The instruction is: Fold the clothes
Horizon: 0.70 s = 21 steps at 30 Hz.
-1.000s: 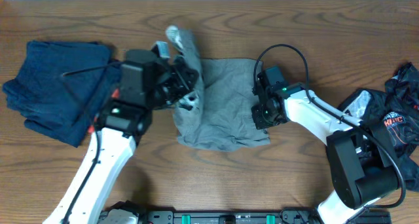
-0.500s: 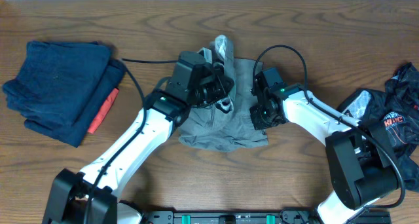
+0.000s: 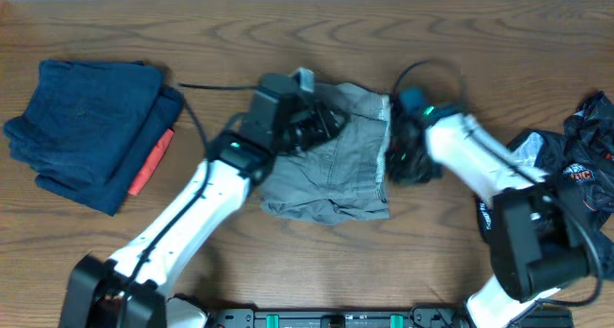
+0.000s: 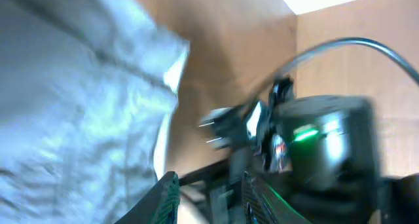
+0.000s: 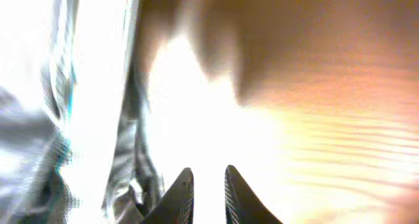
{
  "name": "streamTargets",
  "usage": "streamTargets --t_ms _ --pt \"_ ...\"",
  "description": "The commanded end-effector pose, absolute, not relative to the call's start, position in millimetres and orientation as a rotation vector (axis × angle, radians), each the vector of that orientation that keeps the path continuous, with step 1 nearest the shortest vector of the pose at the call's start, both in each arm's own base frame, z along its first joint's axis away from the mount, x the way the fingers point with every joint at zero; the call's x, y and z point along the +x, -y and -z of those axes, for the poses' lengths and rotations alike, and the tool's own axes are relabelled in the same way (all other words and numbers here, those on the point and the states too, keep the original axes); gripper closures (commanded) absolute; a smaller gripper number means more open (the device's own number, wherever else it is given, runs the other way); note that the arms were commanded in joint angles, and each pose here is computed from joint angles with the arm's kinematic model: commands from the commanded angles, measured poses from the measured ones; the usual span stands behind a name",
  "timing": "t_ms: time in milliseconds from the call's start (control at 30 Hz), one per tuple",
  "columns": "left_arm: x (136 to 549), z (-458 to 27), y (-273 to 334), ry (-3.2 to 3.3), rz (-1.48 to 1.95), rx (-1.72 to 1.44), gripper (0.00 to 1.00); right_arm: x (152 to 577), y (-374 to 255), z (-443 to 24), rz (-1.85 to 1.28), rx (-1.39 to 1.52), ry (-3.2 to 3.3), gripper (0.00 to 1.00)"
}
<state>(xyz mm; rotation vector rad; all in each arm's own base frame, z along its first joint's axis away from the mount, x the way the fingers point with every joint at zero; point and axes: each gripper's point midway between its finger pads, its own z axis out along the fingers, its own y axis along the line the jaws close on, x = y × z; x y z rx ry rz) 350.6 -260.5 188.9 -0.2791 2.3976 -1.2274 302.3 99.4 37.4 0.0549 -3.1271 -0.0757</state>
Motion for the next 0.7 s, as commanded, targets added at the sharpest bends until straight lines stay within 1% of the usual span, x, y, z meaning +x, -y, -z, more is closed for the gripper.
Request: streamTargets --t_ms 0,67,133,200,267,367,467,533,667 --pt "383 -208 222 -2.273 1.033 -0.247 0.66 357 -83 -119 0.169 -0.111 3.371 0.84" --pt "398 -198 200 -2.257 0.891 -0.291 0.67 367 -95 -149 0.346 -0.048 3.426 0.84" --pt "410 -187 183 -2.251 0.771 -0.319 0.66 371 -119 -174 0.585 0.100 3.445 0.84" --pt "418 -173 172 -2.260 0.670 -0.342 0.66 365 -145 -186 0.791 0.233 3.404 0.85" --pt "422 -154 168 -2.292 0.607 -0.339 0.66 355 -166 -186 0.901 0.299 3.333 0.85" --pt "424 -122 169 -2.365 0.571 -0.342 0.66 334 -194 -171 0.961 0.386 3.221 0.85" --pt "423 -86 169 -2.445 0.539 -0.354 0.66 312 -214 -143 0.905 0.415 3.135 0.85" --pt "417 -62 168 -2.512 0.513 -0.364 0.66 297 -221 -117 0.823 0.388 3.087 0.85" --pt "397 -32 161 -2.641 0.442 -0.390 0.66 266 -227 -67 0.720 0.315 2.996 0.87"
